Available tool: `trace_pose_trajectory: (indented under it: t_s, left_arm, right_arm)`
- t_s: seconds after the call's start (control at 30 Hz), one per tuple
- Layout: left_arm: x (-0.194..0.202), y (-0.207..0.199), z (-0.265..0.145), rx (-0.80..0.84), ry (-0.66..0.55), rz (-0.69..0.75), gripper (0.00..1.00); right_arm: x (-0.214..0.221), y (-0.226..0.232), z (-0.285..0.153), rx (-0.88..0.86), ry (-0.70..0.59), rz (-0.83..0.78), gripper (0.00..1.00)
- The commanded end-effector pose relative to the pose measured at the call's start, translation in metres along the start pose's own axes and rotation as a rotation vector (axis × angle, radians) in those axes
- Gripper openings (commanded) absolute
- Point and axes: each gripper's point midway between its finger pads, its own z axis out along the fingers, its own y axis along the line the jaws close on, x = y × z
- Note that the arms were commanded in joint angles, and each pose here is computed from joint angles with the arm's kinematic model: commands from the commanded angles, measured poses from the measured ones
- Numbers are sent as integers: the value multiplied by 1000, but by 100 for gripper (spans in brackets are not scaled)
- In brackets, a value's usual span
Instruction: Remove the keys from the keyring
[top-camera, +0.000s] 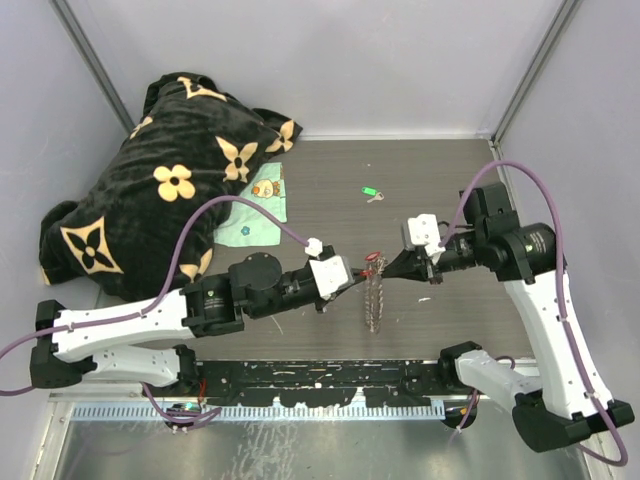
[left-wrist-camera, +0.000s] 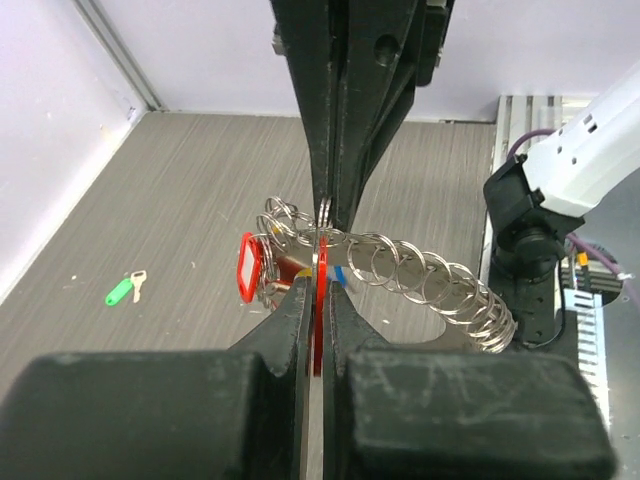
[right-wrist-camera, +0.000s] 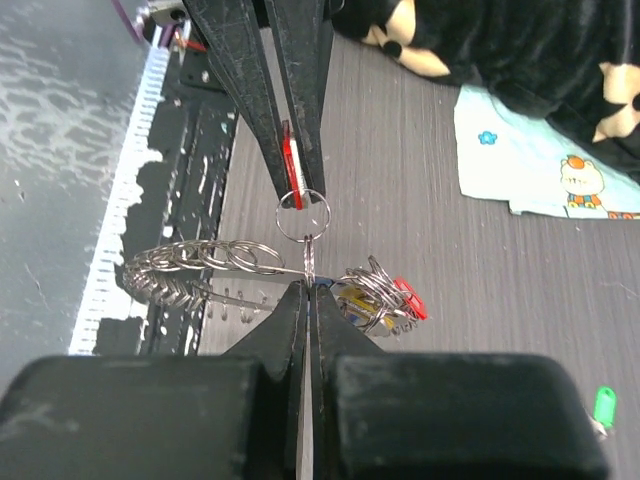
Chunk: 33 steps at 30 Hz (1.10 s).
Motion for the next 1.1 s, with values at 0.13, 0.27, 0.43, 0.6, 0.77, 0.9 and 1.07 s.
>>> trace_pose_trajectory:
  t_s: [0.13,0.27,0.43,0.6,0.77,0.9,1.07]
  left_arm:
    - [-28,8,7,9,7,116,0]
    - [-23,10,16,-15,-3,132,0]
    - [-6,17,22,-78,-36,150,0]
    - [22,28,27,-176,-42,172,0]
    - [52,35,38,-259,-51,211,0]
    - [77,37,49,-291,-27,234,0]
    - [105,34,59,-301,32,226,0]
  right_arm:
    - [37,-4,-14,7,457,-16,1]
    - [43,-11,-18,48,579,-16,1]
    - [63,-19,-21,68,697,1,1]
    - [85,-18,-15,42,800,36,1]
    - [108,-18,-11,2,893,72,1]
    - [136,-12,-7,-58,995,114,1]
    - [159,-8,-6,-109,1102,137,1]
